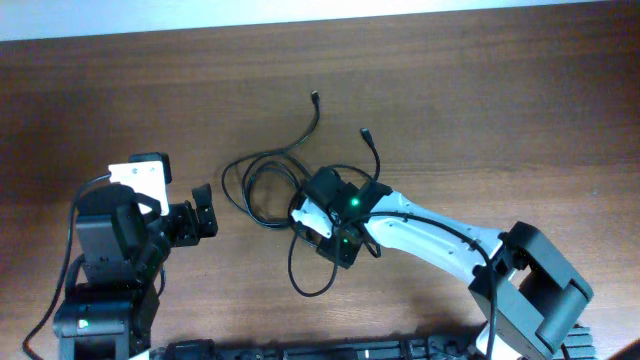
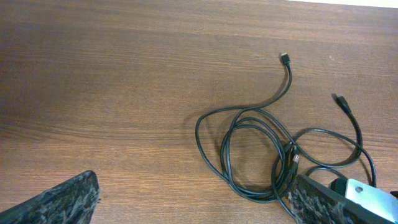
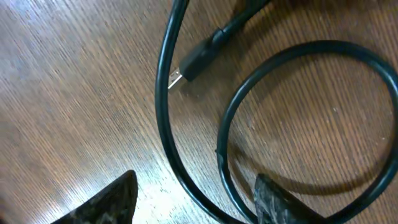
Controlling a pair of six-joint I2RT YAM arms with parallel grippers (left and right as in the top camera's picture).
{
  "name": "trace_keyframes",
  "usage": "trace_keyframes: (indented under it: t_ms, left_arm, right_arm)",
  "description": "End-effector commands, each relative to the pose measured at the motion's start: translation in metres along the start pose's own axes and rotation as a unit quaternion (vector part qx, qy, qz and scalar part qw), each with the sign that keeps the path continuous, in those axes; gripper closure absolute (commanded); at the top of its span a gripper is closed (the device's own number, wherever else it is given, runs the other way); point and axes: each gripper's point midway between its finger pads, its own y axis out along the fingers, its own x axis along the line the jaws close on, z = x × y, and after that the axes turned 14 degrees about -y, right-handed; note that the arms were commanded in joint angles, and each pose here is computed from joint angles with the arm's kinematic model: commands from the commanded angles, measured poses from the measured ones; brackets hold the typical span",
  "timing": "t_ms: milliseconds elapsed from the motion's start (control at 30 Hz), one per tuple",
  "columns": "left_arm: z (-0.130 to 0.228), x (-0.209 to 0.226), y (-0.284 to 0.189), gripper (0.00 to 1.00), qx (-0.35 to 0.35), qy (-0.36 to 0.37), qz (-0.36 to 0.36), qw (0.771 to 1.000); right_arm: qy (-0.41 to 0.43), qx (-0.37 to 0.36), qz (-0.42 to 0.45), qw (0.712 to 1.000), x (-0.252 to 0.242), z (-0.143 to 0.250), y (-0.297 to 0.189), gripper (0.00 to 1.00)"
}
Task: Untangle cables
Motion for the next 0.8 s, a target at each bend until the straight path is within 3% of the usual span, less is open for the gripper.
trace_keyframes:
  t_ms: [0, 67, 200, 267, 333, 400, 467, 500, 600, 667, 700, 767]
  left_arm:
    - [-0.004, 0.002, -0.002, 0.01, -0.008, -0.007, -0.006, 1.0]
    - [-0.004, 0.002, -0.002, 0.01, -0.008, -0.007, -0.006, 1.0]
    - [-0.004, 0.002, -0.002, 0.01, -0.008, -0.007, -0.006, 1.0]
    - [-0.004, 0.002, -0.002, 0.01, -0.008, -0.007, -0.006, 1.0]
    - [-0.004, 0.003, -0.002, 0.01, -0.008, -0.007, -0.006, 1.0]
    - [-0.004, 0.002, -0.002, 0.01, -0.008, -0.007, -0.006, 1.0]
    - [-0.004, 0.002, -0.002, 0.01, -0.008, -0.007, -0.006, 1.0]
    - [-0.004, 0.002, -0.002, 0.01, -0.008, -0.007, -0.006, 1.0]
    - [-0.004, 0.002, -0.002, 0.01, -0.008, -0.007, -0.006, 1.0]
    - [-0.004, 0.002, -0.002, 0.01, -0.008, -0.007, -0.006, 1.0]
    - [-0.004, 0.002, -0.002, 0.01, -0.008, -0.007, -0.006, 1.0]
    - [-0.004, 0.002, -0.002, 0.01, -0.008, -0.007, -0.006, 1.0]
  right_arm:
    - [-0.026, 0.0, -0.012, 1.0, 0.005, 0.001, 0.008, 0.43]
    - [-0.039, 0.002, -0.014, 0.999, 0.007, 0.008, 0.018, 0.49]
    - [-0.041, -0.013, -0.002, 0.999, 0.001, 0.0, 0.018, 0.96]
    - [-0.026, -0.03, 0.017, 0.999, -0.011, -0.022, -0.021, 0.96]
    - [-0.02, -0.126, 0.079, 0.989, -0.041, -0.072, -0.12, 0.96]
    - [0.008, -0.234, 0.147, 0.961, -0.069, -0.105, -0.215, 0.96]
    - [0.036, -0.322, 0.2, 0.925, -0.098, -0.109, -0.303, 0.96]
    - [0.058, -0.325, 0.226, 0.916, -0.115, -0.1, -0.316, 0.96]
    - [0.227, -0.303, 0.306, 0.873, -0.185, -0.039, -0.335, 0.96]
    - [0.318, -0.307, 0.365, 0.819, -0.23, 0.01, -0.36, 0.96]
    - [0.366, -0.309, 0.365, 0.798, -0.24, 0.032, -0.363, 0.96]
    - [0.438, -0.271, 0.338, 0.788, -0.243, 0.065, -0.341, 0.96]
